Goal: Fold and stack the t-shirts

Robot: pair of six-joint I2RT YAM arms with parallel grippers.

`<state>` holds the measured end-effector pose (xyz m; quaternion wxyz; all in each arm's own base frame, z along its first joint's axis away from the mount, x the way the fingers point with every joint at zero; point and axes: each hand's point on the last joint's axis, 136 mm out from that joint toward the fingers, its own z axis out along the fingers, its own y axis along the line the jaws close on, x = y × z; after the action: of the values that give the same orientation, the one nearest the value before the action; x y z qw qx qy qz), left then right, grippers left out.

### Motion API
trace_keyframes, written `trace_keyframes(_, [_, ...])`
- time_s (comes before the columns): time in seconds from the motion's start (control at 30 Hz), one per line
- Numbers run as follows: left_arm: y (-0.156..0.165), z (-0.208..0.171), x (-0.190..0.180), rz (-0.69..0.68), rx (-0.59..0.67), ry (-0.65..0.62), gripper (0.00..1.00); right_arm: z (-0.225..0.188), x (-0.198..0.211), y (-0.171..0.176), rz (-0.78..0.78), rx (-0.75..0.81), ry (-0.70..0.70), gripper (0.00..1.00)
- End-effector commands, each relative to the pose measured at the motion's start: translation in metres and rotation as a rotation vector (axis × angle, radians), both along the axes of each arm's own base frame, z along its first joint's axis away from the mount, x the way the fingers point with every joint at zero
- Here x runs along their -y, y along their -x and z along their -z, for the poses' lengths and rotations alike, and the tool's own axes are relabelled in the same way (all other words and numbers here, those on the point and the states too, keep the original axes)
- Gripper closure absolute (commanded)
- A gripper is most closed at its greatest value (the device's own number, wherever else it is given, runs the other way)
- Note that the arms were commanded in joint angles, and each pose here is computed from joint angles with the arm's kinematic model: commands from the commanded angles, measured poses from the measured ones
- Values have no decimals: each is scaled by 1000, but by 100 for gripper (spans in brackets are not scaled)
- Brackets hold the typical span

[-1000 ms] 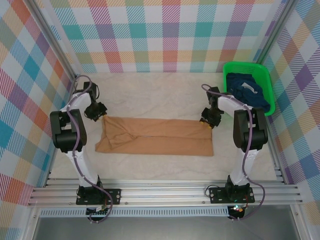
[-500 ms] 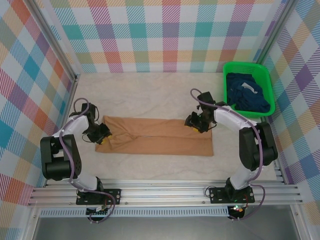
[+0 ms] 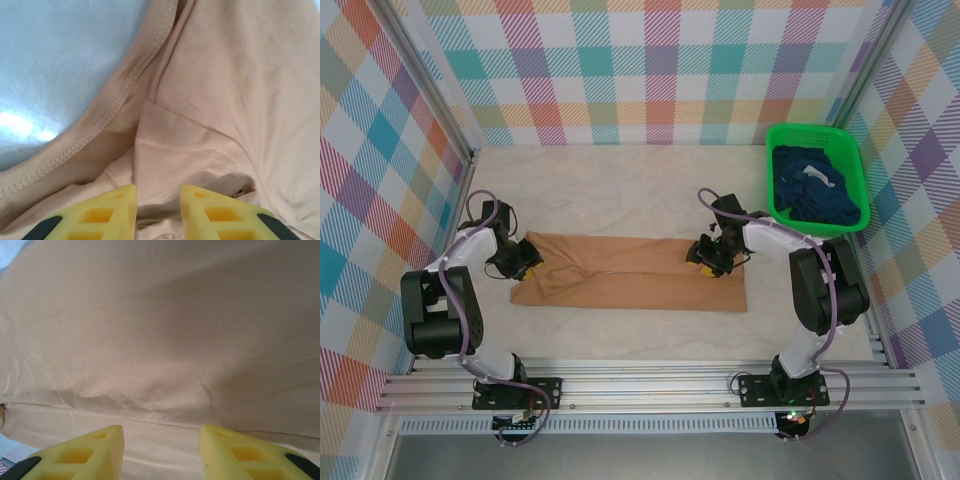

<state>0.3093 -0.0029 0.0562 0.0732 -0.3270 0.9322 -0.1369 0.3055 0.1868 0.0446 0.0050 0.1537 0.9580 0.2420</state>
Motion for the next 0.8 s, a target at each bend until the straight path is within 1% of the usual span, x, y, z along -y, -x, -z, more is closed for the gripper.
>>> trace_keyframes(0.0, [-7,8,-1,14,0,-11,71,-1,-8,-4,-4,-4,-20,56])
trace_keyframes(0.17, [-10,22,-5,27,-19,-31,72,8,-5,0,-4,-30,3,57])
trace_keyframes(0.43, [-15,21,-7,45,-19,-55,75,13,-3,3,-1,-48,14,57])
trace_keyframes(0.6, [-6,10,-15,64,-21,-124,70,14,-2,3,2,-52,20,57])
trace_keyframes(0.67, [-3,15,-14,72,-30,-120,70,16,-2,3,4,-55,19,57])
trace_keyframes(0.77, [-7,20,-9,70,-15,-90,70,17,-3,3,3,-58,19,57])
